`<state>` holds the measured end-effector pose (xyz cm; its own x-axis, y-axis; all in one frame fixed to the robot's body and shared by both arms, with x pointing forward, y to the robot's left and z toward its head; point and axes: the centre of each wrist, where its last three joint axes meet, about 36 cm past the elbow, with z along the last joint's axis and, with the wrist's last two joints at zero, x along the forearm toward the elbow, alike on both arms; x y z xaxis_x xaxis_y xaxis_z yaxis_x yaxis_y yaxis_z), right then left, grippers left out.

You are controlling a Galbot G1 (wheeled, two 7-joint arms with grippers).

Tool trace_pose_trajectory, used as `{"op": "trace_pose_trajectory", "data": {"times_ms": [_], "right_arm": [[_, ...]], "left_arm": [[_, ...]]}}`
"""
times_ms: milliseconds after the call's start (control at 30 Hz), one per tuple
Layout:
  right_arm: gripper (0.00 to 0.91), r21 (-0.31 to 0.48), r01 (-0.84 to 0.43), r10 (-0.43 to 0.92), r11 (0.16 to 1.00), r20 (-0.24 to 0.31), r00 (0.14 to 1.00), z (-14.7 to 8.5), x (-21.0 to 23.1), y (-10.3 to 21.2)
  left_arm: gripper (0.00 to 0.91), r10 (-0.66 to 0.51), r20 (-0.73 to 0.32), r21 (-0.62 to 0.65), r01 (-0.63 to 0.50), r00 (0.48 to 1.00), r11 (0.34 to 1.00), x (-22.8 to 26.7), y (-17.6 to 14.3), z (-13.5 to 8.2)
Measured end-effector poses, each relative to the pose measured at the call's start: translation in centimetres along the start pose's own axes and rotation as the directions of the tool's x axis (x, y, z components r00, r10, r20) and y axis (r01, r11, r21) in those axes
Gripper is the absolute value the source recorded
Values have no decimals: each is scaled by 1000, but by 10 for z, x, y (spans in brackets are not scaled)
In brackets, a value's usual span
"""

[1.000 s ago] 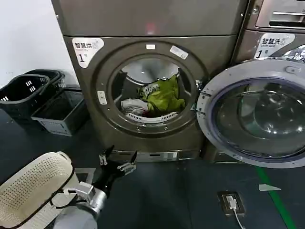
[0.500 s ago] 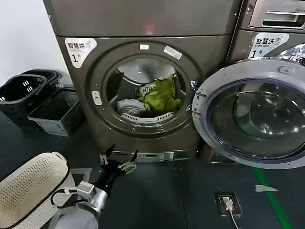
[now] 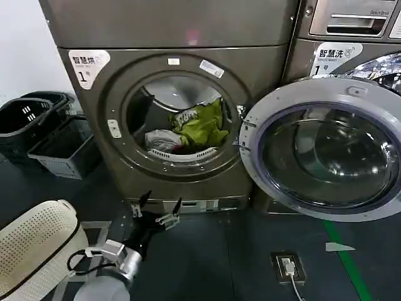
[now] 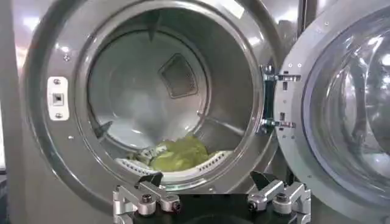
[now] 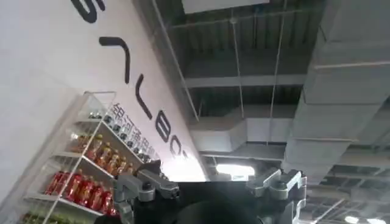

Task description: Grasp the clothes from the dryer.

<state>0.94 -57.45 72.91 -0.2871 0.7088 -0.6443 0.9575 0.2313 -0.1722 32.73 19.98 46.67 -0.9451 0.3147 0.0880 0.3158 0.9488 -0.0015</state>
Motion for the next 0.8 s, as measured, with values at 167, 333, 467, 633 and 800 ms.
{"op": "trace_pose_trajectory", "data": {"times_ms": [167,333,467,633,800], "right_arm": [[907,1,-1,1,1000,-3,1000,1,0,-1],[907,5,-2,2,1000,-6,1000,2,0,-1],[907,11,0,1,1000,-9,1000,3,0,-1],[907,21,-1,1,1000,-15,1000,3,-1,0],[907,42,-6,7,999,-23,1000,4,-1,-1]], "left_arm": [[907,0,1,0,0,1000,1000,-1,0,-1],[907,-1,0,2,1,1000,1000,-1,0,-1],[907,-1,1,5,1,1000,1000,-1,0,-2],[907,-2,-1,7,2,1000,1000,0,0,-1],[907,-5,0,7,5,1000,1000,0,0,-2]]}}
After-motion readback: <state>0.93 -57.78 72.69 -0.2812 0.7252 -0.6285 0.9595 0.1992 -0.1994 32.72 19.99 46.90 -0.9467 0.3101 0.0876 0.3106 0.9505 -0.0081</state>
